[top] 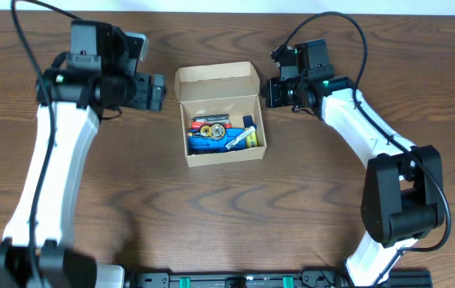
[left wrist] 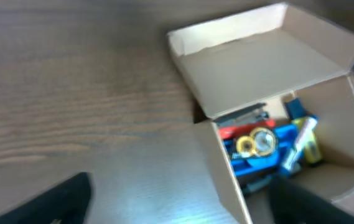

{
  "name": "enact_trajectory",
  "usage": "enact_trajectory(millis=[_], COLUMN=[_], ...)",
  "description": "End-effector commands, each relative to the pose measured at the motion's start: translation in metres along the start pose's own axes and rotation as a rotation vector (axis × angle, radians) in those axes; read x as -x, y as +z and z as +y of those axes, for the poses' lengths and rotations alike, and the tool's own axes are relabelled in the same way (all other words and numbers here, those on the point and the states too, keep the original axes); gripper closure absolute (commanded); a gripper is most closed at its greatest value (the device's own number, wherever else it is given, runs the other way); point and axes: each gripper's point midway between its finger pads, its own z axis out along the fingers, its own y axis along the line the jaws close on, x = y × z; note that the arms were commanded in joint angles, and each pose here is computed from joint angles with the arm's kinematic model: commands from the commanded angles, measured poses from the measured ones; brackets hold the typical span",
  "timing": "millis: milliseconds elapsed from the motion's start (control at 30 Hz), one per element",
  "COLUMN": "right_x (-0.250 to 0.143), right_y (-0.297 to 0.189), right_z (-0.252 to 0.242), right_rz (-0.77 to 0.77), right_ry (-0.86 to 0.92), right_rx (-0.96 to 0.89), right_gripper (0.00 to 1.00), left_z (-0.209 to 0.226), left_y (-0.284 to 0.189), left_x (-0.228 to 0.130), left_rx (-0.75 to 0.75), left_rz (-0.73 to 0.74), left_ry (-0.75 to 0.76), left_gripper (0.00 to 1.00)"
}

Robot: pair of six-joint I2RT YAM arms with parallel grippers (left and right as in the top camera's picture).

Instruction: Pack container

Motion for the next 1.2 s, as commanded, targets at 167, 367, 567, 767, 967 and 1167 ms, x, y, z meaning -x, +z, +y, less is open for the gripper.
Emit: enact_trajectory(millis=[167, 367, 567, 767, 967, 1167], right_x=[0.010, 0.005, -0.002, -0.003, -0.004, -0.005], right_y=[-0.010, 0.002, 0.022, 0.042, 0.060, 0.067], right_z=[-0.037, -0.053, -0.051, -0.050, -0.034, -0.033], right_rz=[-0.037, -0.029, -0.007, -0.016, -0.010, -0.011], right_ry=[0.085, 0.093, 0.128, 0.163, 0.203, 0.230], right_rx=[-0.065, -0.115, -0.048, 0.009, 0.159, 0.187], right_gripper=[0.99, 0.99, 0.99, 0.99, 0.99, 0.99], left_z=[0.032, 0.032, 0.030, 0.012, 0.003, -0.005], left_y=[0.069, 0.123, 0.156, 0.177, 0.190, 0.192], left_x=[-0.014, -0.029, -0.040, -0.033, -0.034, -0.030], left_rx=[-0.040, -0.113, -0.159, -0.301, -0.381, -0.434], left_rz=[0.118, 0.206, 0.259, 0.260, 0.284, 0.291], left_ry=[-0.278, -0.419, -0.527, -0.619, -0.703, -0.739], left_gripper=[0.28, 0.60, 0.77, 0.94, 0.94, 0.94])
